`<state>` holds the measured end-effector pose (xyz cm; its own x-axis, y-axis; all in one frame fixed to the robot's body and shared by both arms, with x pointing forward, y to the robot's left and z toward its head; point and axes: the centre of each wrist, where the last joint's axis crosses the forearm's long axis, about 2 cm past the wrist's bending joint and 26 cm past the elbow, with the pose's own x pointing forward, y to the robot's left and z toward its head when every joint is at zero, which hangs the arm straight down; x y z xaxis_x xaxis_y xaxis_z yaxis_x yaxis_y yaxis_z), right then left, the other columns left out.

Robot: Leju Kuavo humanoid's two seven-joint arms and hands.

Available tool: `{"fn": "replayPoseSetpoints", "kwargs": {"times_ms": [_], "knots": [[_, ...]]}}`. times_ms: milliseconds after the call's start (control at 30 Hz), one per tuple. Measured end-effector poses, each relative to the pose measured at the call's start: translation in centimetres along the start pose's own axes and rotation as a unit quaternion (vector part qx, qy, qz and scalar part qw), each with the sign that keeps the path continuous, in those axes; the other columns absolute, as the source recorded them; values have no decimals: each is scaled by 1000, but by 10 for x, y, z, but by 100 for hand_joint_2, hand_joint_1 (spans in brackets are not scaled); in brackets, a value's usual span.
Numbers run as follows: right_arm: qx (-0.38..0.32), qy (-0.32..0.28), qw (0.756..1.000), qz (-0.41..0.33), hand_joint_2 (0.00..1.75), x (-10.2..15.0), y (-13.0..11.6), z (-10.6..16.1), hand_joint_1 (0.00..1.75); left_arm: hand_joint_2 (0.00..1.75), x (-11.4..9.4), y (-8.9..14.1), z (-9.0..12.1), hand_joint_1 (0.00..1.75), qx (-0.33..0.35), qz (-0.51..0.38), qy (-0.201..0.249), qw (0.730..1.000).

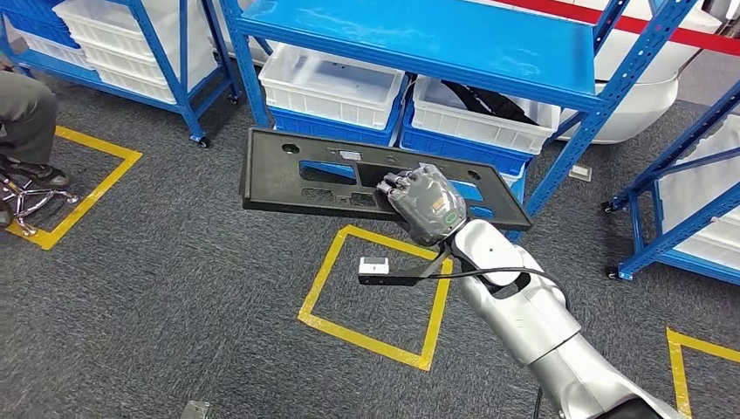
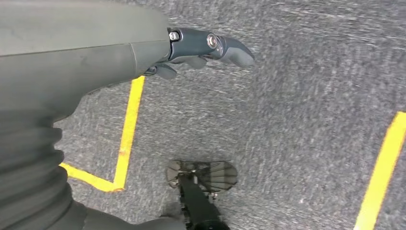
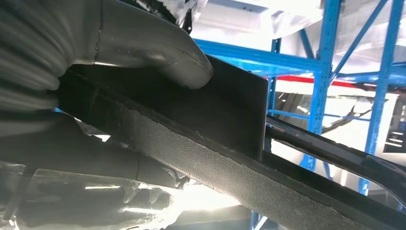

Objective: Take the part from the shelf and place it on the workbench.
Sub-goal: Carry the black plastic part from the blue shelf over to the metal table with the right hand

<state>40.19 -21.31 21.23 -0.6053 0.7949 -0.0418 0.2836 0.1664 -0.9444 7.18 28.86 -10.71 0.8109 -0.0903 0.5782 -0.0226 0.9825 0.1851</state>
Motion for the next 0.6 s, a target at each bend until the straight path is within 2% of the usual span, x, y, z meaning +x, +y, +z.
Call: {"fn": "replayPoseSetpoints", "kwargs": {"times_ms": [600], "knots": [[7, -5, 1000, 5, 175, 8, -1, 4, 175, 175, -1, 3, 0, 0, -5, -8, 11, 1000]]}}
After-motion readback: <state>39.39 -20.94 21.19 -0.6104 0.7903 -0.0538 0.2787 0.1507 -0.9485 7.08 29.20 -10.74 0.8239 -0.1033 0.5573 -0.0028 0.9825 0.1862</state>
